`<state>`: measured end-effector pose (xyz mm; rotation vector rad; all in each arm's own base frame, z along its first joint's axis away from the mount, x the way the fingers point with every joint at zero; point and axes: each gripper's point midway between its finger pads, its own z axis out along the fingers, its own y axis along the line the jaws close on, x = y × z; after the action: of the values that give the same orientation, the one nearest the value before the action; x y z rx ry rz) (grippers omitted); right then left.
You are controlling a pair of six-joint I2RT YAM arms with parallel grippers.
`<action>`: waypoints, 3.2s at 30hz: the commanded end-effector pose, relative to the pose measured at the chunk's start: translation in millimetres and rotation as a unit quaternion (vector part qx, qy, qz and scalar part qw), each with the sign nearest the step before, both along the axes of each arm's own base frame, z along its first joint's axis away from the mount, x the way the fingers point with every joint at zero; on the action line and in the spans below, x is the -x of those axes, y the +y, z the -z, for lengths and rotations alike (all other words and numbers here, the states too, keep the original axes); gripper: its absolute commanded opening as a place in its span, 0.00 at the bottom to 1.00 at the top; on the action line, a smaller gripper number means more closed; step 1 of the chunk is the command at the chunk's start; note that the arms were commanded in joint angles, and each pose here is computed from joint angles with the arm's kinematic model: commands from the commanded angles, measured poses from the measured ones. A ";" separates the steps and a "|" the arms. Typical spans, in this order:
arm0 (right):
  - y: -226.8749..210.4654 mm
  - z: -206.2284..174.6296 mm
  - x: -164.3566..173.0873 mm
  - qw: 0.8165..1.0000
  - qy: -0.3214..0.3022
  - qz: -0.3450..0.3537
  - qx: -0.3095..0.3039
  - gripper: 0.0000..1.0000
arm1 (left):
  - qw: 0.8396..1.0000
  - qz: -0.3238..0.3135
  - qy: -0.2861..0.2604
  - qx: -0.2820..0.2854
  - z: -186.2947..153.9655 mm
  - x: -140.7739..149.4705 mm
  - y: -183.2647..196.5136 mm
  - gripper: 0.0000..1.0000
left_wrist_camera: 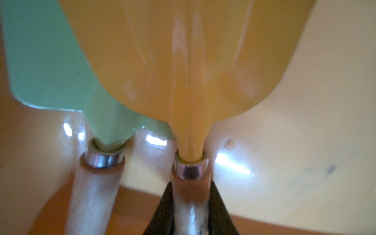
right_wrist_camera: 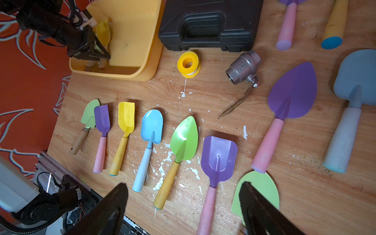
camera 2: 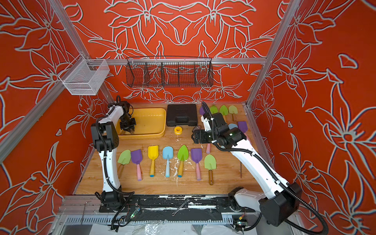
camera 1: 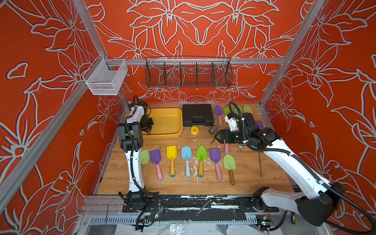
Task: Take the shovel out of the storage box
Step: Pick up the shovel from the storage box, then place the shovel at the center of the board.
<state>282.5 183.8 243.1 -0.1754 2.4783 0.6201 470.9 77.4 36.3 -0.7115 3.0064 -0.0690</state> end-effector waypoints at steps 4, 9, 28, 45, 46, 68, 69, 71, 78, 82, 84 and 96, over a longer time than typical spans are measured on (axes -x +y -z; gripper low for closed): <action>5.0 -6.6 -11.8 1.000 -0.017 0.003 -0.004 0.88 | 0.996 -0.006 -0.090 0.021 -82.8 -4.4 -10.2 0.00; 14.1 -9.5 -22.0 0.999 -0.024 0.002 -0.021 0.88 | 0.989 -0.007 -0.144 0.039 -133.1 -0.2 -26.3 0.00; 120.6 -24.8 -72.9 0.975 -0.038 -0.082 -0.203 0.82 | 0.946 0.049 -0.207 0.243 -216.8 46.4 -236.9 0.00; 167.9 14.2 -78.5 0.960 0.034 -0.094 -0.263 0.69 | 0.940 0.091 -0.200 0.261 -220.5 67.5 -299.8 0.00; 167.9 14.6 -78.5 0.959 0.035 -0.093 -0.264 0.68 | 0.941 0.091 -0.200 0.259 -219.0 67.8 -299.1 0.00; 151.7 22.7 -82.7 0.961 0.034 -0.044 -0.271 0.51 | 0.935 0.118 -0.191 0.275 -214.7 72.2 -327.3 0.00; 152.1 22.6 -83.0 0.961 0.034 -0.045 -0.272 0.48 | 0.935 0.119 -0.190 0.276 -214.3 72.4 -327.7 0.00; 153.5 20.9 -82.5 0.959 0.036 -0.049 -0.275 0.41 | 0.934 0.121 -0.189 0.277 -213.3 73.6 -329.2 0.00; 150.7 19.0 -75.2 0.960 0.044 -0.055 -0.272 0.08 | 0.924 0.141 -0.196 0.295 -210.9 78.5 -337.7 0.00; 144.4 21.6 -71.2 0.962 0.050 -0.049 -0.263 0.00 | 0.917 0.155 -0.224 0.293 -223.5 76.3 -336.9 0.19; 142.5 21.3 -70.0 0.962 0.053 -0.044 -0.264 0.00 | 0.911 0.163 -0.239 0.293 -232.6 73.5 -335.5 0.39; 130.6 12.3 -66.5 0.961 0.056 -0.024 -0.271 0.00 | 0.869 0.151 -0.336 0.329 -298.4 47.7 -286.2 0.97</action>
<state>349.8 320.5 214.4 -0.0068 2.3556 1.3198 430.6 -210.9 298.9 -0.2476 2.4351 -1.0865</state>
